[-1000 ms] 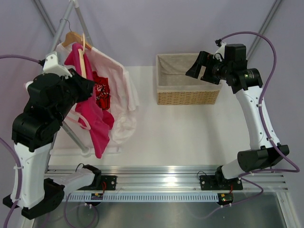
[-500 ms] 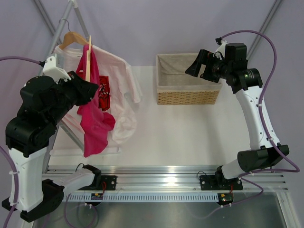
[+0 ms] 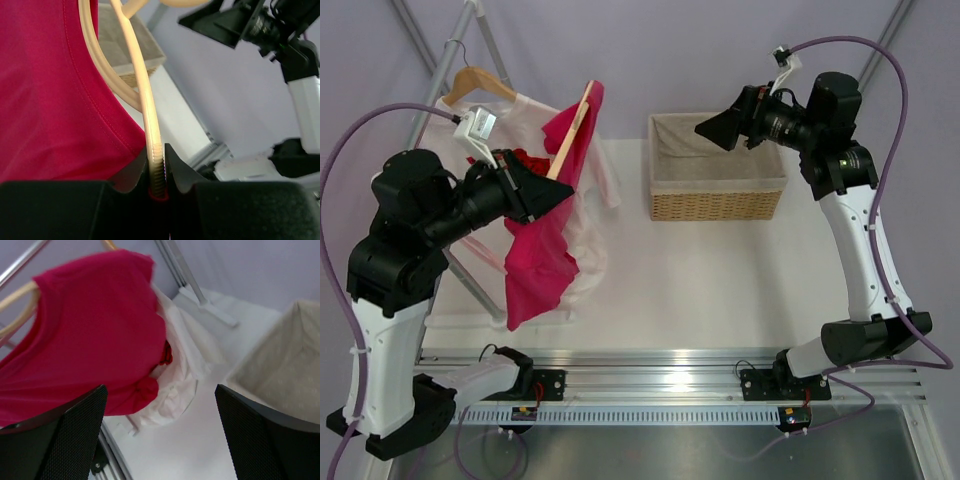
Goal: Remove the t-shirt from the hanger
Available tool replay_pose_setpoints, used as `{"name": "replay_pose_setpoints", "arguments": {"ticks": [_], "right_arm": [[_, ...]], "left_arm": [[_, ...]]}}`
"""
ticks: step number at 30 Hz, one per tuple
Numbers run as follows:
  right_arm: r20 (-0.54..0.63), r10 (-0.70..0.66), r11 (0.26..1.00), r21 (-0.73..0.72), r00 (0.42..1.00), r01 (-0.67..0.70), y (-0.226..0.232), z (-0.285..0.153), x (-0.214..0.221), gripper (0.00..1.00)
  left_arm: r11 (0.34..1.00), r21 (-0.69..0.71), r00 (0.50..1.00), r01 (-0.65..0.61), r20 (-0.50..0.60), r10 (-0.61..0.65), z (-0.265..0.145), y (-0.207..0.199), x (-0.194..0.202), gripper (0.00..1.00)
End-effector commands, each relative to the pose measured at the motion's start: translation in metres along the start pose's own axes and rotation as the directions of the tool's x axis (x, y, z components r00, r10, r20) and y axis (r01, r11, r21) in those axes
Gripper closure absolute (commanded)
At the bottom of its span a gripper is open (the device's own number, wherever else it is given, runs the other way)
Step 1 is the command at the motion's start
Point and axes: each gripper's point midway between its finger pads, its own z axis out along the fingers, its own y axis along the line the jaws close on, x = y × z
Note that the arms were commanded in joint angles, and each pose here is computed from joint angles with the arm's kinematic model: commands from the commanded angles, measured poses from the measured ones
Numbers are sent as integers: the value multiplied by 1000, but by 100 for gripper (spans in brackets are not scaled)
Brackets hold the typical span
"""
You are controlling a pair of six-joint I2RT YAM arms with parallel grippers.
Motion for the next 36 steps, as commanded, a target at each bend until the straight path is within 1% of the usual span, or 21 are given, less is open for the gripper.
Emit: {"name": "replay_pose_setpoints", "arguments": {"ticks": [1, 2, 3, 5, 8, 11, 14, 16, 17, 21, 22, 23, 25, 28, 32, 33, 35, 36], "right_arm": [[245, -259, 922, -225, 934, 314, 82, -27, -64, 4], [228, -262, 903, -285, 938, 322, 93, -29, -62, 5], [195, -240, 903, -315, 951, 293, 89, -21, -59, 7], [186, -249, 874, -379, 951, 303, 105, -28, -62, 12], [209, -270, 838, -430, 940, 337, 118, -37, -60, 13], [187, -286, 794, -503, 940, 341, 133, -46, -54, 14], [119, -273, 760, -582, 955, 290, 138, -50, -43, 16], [105, -268, 745, -607, 958, 275, 141, -53, -38, 15], [134, -288, 731, -609, 948, 308, 148, -60, -40, 15], [169, -306, 718, -606, 937, 344, 159, -69, -43, 13], [180, -310, 716, -603, 934, 353, 161, -69, -45, 13], [186, -310, 716, -600, 932, 357, 160, -68, -47, 13], [215, -321, 701, -601, 922, 384, 167, -70, -55, 12], [237, -326, 675, -619, 915, 401, 176, -71, -65, 11], [234, -327, 652, -646, 916, 397, 179, -66, -71, 9], [234, -326, 645, -653, 916, 397, 183, -69, -72, 8], [220, -322, 641, -665, 921, 383, 184, -66, -69, 6], [207, -317, 643, -671, 926, 370, 181, -63, -67, 5]], "left_arm": [[962, 269, 999, -40, -8, 44, 8, -47, -10, 100], [959, 279, 999, -39, -17, 45, 9, -49, -9, 100], [956, 289, 999, -38, -26, 48, 11, -49, -8, 100], [951, 306, 998, -51, -21, 60, 11, -52, -10, 100], [930, 364, 997, -47, -48, 69, 9, -62, -7, 100], [899, 438, 993, -10, -101, 61, 9, -73, -1, 100], [837, 545, 985, 46, -163, 52, 3, -91, 4, 100], [815, 576, 984, 63, -172, 46, 2, -97, 2, 100], [801, 595, 981, 69, -188, 55, 0, -99, 5, 100], [778, 620, 973, 106, -227, 48, 1, -102, 7, 100], [774, 616, 966, 146, -257, 22, 4, -102, 8, 100], [762, 627, 963, 160, -270, 20, 5, -104, 9, 100], [738, 649, 960, 184, -281, 8, 7, -110, 7, 100], [719, 670, 959, 184, -283, 18, 12, -112, 7, 100], [705, 674, 945, 221, -328, 17, 23, -111, 10, 100], [695, 687, 947, 212, -320, 27, 24, -113, 9, 100], [682, 693, 940, 233, -339, 23, 28, -115, 8, 100], [673, 705, 944, 223, -328, 31, 27, -118, 5, 100]]}}
